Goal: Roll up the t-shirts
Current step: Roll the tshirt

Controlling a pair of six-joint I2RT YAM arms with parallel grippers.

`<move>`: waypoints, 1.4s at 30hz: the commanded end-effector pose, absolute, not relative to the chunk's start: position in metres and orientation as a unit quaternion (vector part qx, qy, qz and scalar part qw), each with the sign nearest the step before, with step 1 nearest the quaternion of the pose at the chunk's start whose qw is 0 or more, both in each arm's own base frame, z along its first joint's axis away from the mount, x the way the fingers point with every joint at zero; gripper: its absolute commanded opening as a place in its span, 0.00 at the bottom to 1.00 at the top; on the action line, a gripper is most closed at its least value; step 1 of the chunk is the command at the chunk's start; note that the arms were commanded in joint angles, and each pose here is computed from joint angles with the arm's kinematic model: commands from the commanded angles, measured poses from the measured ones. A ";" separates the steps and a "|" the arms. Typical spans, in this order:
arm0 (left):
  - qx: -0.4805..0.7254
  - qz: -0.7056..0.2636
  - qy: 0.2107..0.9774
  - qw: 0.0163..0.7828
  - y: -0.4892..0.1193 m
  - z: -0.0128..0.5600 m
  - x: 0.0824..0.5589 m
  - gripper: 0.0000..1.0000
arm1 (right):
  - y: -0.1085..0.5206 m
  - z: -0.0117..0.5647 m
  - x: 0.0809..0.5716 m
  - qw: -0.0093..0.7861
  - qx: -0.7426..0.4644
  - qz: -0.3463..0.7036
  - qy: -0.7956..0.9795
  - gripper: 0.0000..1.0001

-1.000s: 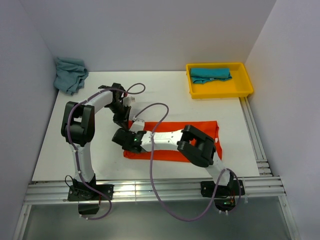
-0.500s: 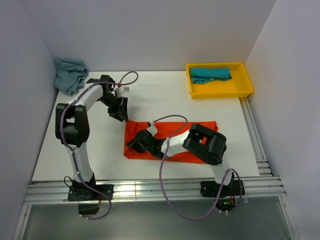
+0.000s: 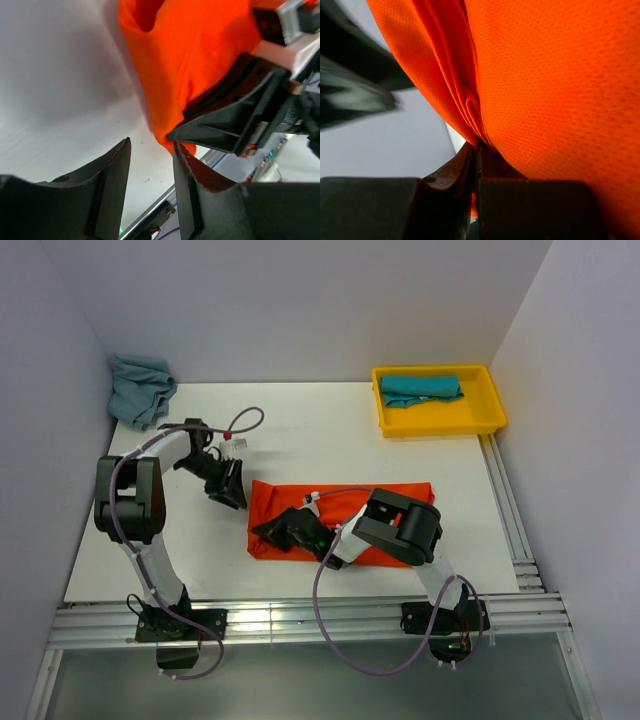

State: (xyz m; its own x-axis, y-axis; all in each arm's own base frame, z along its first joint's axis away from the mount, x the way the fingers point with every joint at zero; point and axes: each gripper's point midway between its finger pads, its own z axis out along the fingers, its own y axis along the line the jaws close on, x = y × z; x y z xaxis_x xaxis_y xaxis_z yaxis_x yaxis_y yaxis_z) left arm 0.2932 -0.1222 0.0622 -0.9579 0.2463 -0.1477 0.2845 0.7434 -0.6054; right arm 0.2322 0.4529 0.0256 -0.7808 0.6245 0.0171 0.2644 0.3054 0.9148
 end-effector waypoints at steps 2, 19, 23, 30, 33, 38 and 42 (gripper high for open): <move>0.161 -0.365 0.916 0.041 -0.134 0.045 0.293 0.44 | 0.456 0.030 0.234 0.163 0.288 0.535 0.777 0.00; 0.130 -0.407 0.903 0.043 -0.151 0.028 0.300 0.46 | 0.461 0.026 0.233 0.154 0.283 0.543 0.776 0.00; 0.122 -0.399 0.908 0.046 -0.154 0.028 0.307 0.46 | 0.461 0.025 0.232 0.152 0.280 0.544 0.776 0.00; 0.130 -0.363 0.922 0.040 -0.161 0.022 0.305 0.44 | 0.459 0.022 0.232 0.154 0.278 0.535 0.783 0.00; 0.132 -0.351 0.926 0.039 -0.162 0.019 0.304 0.46 | 0.459 0.022 0.231 0.155 0.276 0.532 0.785 0.00; 0.130 -0.312 0.941 0.037 -0.158 0.009 0.306 0.37 | 0.461 0.021 0.232 0.156 0.271 0.525 0.791 0.00; 0.129 -0.285 0.949 0.040 -0.155 0.006 0.309 0.02 | 0.461 0.018 0.234 0.165 0.263 0.499 0.809 0.05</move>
State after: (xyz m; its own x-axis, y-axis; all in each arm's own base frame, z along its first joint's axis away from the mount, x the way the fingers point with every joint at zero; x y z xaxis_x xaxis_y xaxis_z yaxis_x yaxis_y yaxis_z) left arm 0.2927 -0.1619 0.0167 -0.9740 0.2042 -0.0983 0.2199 0.7471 -0.6273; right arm 0.2329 0.4608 0.0239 -0.7975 0.6021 0.0392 0.2636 0.2892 0.9202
